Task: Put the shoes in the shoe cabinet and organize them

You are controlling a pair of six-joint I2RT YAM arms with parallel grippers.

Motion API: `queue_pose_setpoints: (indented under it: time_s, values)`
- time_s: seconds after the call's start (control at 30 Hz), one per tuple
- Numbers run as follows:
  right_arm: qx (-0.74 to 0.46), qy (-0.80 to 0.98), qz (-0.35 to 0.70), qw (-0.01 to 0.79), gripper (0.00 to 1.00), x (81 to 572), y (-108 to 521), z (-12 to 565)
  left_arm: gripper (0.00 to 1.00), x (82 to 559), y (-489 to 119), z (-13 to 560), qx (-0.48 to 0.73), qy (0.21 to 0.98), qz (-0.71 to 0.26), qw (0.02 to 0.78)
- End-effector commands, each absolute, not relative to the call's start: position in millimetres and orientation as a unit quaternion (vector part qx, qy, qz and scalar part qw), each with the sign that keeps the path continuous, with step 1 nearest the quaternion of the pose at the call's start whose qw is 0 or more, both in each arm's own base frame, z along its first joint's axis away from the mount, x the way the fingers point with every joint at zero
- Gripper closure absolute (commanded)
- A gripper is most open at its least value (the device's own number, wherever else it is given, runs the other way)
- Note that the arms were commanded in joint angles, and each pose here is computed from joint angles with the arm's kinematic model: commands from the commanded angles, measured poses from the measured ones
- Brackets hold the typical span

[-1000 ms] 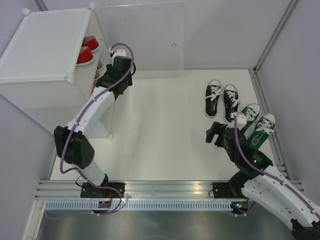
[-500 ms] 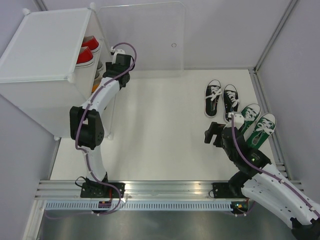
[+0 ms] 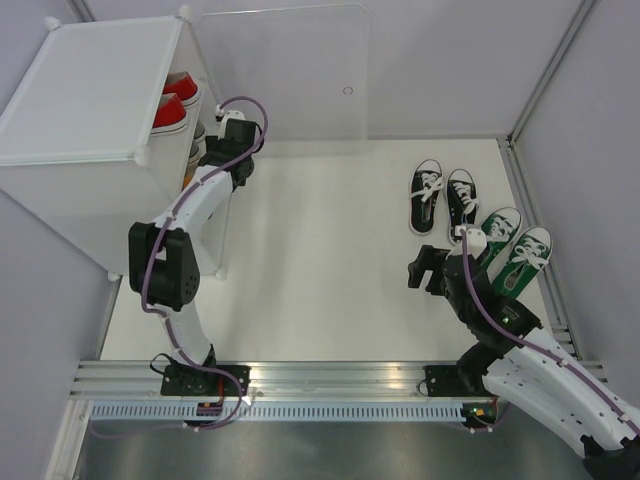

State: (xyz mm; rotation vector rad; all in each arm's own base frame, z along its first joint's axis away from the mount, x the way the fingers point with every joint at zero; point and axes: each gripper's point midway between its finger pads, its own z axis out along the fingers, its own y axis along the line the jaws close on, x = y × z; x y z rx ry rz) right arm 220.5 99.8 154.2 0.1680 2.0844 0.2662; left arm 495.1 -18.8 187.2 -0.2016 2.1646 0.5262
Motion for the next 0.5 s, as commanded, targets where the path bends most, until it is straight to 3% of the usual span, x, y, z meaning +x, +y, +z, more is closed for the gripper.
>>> queue_pose_setpoints:
  time_s: [0.0, 0.47]
  values:
    - [0.065, 0.851, 0.122, 0.507, 0.07, 223, 104, 162, 0.4, 471, 7, 200, -0.105, 0.865, 0.247, 0.425]
    - [0.066, 0.849, 0.126, 0.509, 0.07, 223, 104, 163, 0.39, 453, -7, 209, -0.114, 0.876, 0.181, 0.433]
